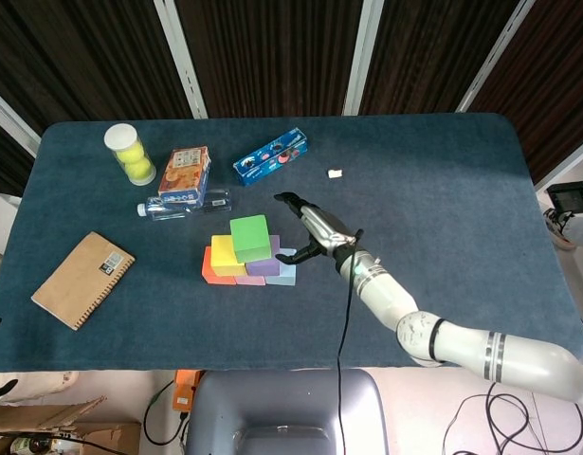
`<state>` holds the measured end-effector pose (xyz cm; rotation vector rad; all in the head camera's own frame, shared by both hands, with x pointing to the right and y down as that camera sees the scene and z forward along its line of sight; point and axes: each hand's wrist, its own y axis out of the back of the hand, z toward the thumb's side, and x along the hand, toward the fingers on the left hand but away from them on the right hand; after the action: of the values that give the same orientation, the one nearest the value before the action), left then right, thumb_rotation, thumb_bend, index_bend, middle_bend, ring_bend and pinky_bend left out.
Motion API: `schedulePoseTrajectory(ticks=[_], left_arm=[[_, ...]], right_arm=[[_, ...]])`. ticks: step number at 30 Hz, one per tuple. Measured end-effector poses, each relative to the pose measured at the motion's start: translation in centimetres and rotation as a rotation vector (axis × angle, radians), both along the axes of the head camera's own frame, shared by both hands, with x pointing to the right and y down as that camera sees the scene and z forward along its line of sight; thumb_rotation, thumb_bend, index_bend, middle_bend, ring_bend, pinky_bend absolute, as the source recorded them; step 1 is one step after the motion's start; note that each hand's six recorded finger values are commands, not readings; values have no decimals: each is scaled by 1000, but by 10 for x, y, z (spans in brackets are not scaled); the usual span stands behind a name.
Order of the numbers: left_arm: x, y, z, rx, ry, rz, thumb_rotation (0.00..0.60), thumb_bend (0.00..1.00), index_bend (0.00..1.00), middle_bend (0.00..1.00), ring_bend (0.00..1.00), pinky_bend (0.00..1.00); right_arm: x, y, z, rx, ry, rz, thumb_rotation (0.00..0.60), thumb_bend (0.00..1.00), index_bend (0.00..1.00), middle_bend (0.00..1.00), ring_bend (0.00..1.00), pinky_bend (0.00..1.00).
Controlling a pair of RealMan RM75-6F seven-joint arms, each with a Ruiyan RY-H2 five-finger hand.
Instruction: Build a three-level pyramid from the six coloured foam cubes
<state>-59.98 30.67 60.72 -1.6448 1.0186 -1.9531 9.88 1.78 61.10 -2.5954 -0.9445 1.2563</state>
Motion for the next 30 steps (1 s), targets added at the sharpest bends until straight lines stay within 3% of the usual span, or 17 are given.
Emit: schedulePoseTrajectory(ticks=[6,12,30], left_arm=[[4,-2,2,-4,-11,1,600,177,67,17,0,96],[3,-3,2,-7,-20,-7,600,177,67,17,0,97],[2,-4,-2,-1,-20,-3,600,178,67,17,0,96]], right_arm=[[17,-20,15,37,45,-15,600,158,44,0,0,0],[-5,-13,20,24,53,-93,600,158,44,0,0,0],[-31,-8,30,-18,58,-111,600,158,92,0,0,0]])
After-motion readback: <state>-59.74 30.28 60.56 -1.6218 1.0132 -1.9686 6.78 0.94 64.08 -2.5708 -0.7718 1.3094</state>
